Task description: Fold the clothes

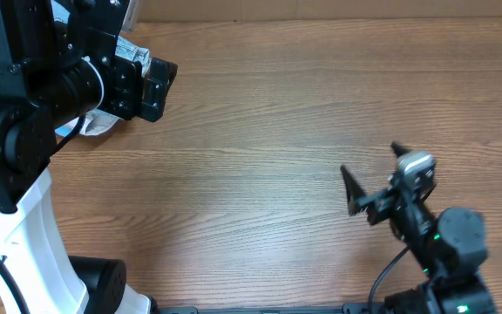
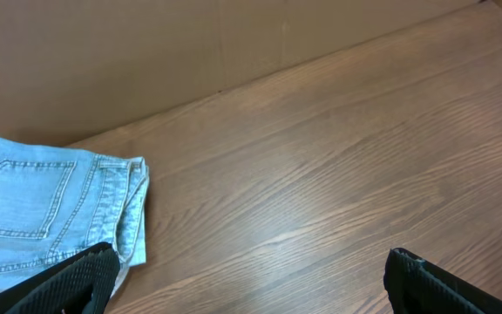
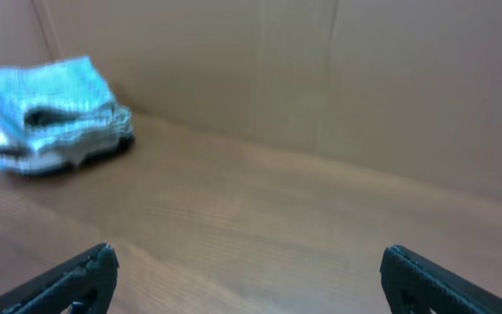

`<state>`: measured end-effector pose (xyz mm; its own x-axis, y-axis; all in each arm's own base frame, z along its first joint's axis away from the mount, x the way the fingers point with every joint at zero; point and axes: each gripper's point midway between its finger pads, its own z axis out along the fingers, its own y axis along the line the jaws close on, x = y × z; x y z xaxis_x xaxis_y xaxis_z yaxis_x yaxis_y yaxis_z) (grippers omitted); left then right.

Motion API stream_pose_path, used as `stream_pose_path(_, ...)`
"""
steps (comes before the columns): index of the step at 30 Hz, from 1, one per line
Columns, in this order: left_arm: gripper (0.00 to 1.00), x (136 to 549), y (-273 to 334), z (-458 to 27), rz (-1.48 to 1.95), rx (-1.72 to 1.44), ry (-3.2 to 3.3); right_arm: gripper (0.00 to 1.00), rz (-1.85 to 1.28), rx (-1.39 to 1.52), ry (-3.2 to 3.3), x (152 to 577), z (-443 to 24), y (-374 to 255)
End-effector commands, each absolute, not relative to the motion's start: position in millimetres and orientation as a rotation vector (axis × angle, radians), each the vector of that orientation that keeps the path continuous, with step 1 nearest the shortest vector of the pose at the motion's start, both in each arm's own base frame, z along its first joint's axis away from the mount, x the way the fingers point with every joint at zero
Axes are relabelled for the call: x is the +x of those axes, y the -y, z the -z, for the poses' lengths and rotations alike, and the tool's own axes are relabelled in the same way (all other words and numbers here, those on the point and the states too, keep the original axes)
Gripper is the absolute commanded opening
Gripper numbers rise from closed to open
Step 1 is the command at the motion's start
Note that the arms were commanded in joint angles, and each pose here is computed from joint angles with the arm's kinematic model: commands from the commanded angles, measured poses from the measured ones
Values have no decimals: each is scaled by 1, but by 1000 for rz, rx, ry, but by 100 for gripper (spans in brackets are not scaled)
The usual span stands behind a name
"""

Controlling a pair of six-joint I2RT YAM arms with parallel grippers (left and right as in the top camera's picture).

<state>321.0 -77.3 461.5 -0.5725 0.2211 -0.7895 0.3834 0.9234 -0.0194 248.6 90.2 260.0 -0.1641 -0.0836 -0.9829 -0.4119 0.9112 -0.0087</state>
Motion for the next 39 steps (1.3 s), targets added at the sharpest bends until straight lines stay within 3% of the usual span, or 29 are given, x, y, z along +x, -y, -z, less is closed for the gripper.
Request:
stream_pose_path(1, 100, 322, 81, -459, 256, 427, -2209, 100, -327, -412, -1700, 238, -230, -94)
stream_pose_path(12, 100, 322, 81, -459, 256, 427, -2209, 100, -450, -159, -1626, 233, -168, -76)
stream_pose_path(16, 100, 322, 81, -459, 256, 427, -2209, 100, -386, -126, -1546, 237, -184, -65)
stream_pose_path(39, 100, 322, 81, -459, 256, 427, -2209, 100, -370, -107, -1588, 238, -173, -61)
